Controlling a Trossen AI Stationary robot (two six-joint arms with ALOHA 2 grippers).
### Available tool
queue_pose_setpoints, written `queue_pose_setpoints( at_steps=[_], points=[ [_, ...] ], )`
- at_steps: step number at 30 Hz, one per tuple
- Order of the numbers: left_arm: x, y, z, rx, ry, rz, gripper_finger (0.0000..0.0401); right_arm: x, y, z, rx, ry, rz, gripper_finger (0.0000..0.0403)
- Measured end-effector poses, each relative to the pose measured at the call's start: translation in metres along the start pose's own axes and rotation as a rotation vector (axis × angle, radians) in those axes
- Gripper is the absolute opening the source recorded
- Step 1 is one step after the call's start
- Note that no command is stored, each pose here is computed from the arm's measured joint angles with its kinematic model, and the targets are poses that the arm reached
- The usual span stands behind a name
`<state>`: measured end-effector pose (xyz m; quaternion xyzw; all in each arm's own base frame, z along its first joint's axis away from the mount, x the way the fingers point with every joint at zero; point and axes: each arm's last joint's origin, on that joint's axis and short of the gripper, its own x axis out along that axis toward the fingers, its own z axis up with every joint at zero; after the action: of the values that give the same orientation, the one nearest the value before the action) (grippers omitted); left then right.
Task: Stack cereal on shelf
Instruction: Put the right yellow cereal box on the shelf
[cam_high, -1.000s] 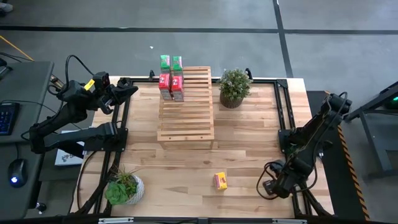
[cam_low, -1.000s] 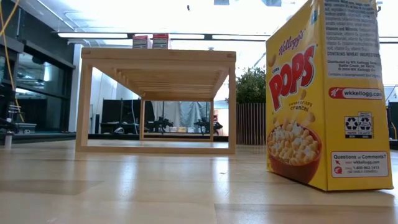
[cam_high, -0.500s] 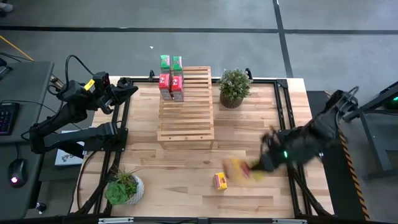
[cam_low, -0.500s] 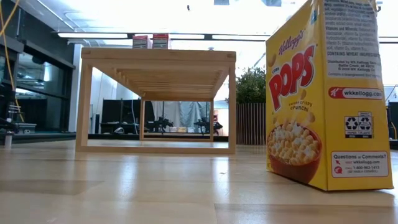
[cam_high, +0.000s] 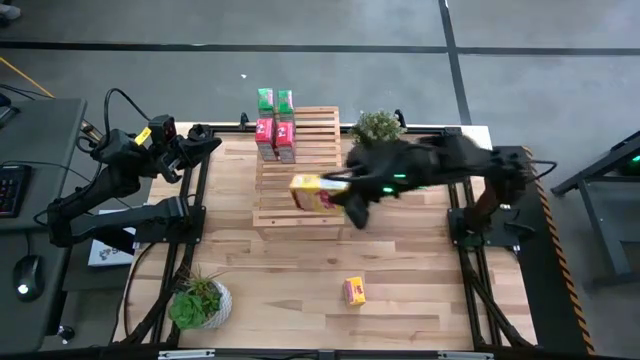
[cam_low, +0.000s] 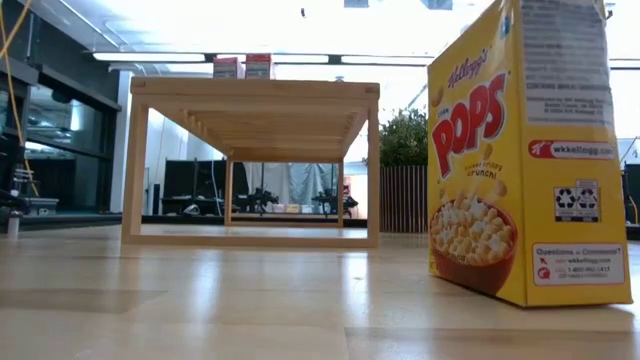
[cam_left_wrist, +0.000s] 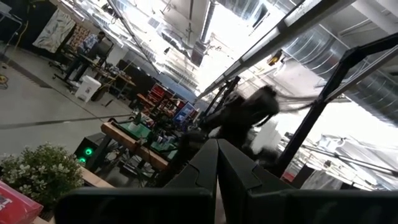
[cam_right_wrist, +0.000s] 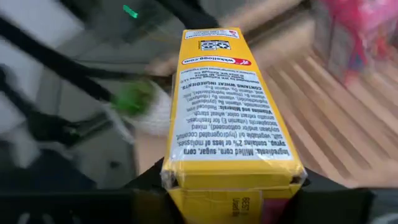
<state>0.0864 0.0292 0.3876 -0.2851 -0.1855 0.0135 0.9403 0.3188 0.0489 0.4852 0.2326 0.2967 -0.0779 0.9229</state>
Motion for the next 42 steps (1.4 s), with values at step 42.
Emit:
queue_pose_setpoints(
  at_steps=[42],
  points=[
    [0.128,0.009,-0.090,0.392,0.698,0.330,0.0000,0.097,-0.079,-0.036,-0.211,0.399,-0.154,0.0135]
  ],
)
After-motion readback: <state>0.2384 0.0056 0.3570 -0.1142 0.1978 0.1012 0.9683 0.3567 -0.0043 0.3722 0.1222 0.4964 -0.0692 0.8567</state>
